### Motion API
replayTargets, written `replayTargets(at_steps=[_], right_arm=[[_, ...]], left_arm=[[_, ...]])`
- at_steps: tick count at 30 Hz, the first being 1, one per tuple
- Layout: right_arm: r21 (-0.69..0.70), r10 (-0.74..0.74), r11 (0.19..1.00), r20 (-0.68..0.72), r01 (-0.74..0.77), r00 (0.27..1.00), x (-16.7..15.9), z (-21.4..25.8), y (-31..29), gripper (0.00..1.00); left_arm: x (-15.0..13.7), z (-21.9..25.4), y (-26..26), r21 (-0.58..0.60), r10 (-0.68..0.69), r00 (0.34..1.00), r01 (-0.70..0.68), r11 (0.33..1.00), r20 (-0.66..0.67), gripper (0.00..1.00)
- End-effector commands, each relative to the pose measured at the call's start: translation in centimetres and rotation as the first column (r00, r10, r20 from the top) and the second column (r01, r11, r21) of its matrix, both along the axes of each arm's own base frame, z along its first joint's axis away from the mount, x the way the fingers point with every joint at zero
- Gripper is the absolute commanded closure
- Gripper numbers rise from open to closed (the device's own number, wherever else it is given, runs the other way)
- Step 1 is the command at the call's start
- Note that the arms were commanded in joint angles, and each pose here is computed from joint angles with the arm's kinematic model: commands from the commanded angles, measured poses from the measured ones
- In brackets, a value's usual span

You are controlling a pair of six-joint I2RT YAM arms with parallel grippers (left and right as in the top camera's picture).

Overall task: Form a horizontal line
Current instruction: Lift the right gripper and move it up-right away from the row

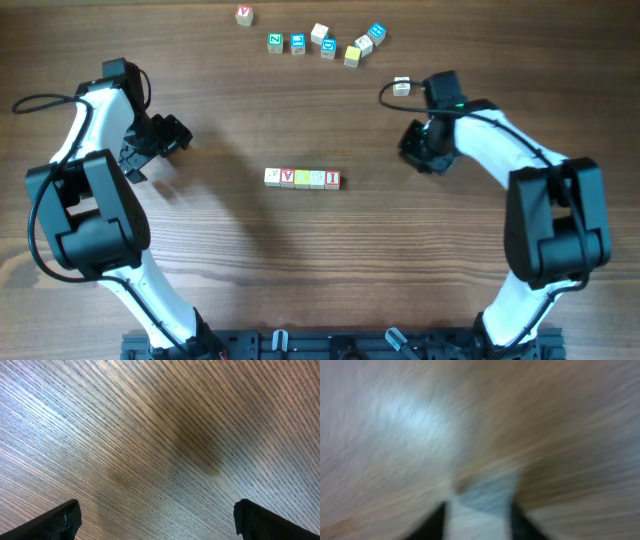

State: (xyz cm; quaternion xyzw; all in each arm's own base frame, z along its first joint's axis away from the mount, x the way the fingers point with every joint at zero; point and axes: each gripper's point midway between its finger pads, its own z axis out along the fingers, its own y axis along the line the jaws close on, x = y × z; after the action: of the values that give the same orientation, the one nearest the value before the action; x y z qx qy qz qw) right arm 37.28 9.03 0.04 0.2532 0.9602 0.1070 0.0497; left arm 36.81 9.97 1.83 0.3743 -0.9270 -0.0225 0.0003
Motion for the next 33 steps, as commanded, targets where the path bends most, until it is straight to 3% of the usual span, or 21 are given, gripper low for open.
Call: replayTargets(at_steps=[1, 4, 12, 33], right_arm=[[-0.158, 0.094, 0.983, -0.012, -0.094, 0.996, -0.3, -1.2, -3.8, 0.00], [-0.156, 0.093, 0.984, 0.038, -0.086, 0.995, 1.0, -1.0, -3.7, 0.00], [-0.133, 0.083, 0.990, 0.364, -0.037, 0.928, 8.6, 1.8, -2.7, 0.00], [-0.131, 0.082, 0.991, 0.386, -0.034, 0.919, 9.1, 2.1, -2.6, 0.00]], left_arm=[[0.0, 0.3, 0.3, 0.011, 0.004, 1.000, -0.004, 1.000, 0.006, 0.00], [0.0, 0.3, 0.3, 0.011, 0.004, 1.000, -0.004, 1.000, 0.006, 0.00], [0.0, 0.3, 0.3, 0.011, 0.004, 1.000, -0.004, 1.000, 0.006, 0.00], [-0.2, 0.2, 1.2, 0.008, 0.030, 1.000, -0.031, 1.000, 0.007, 0.00]])
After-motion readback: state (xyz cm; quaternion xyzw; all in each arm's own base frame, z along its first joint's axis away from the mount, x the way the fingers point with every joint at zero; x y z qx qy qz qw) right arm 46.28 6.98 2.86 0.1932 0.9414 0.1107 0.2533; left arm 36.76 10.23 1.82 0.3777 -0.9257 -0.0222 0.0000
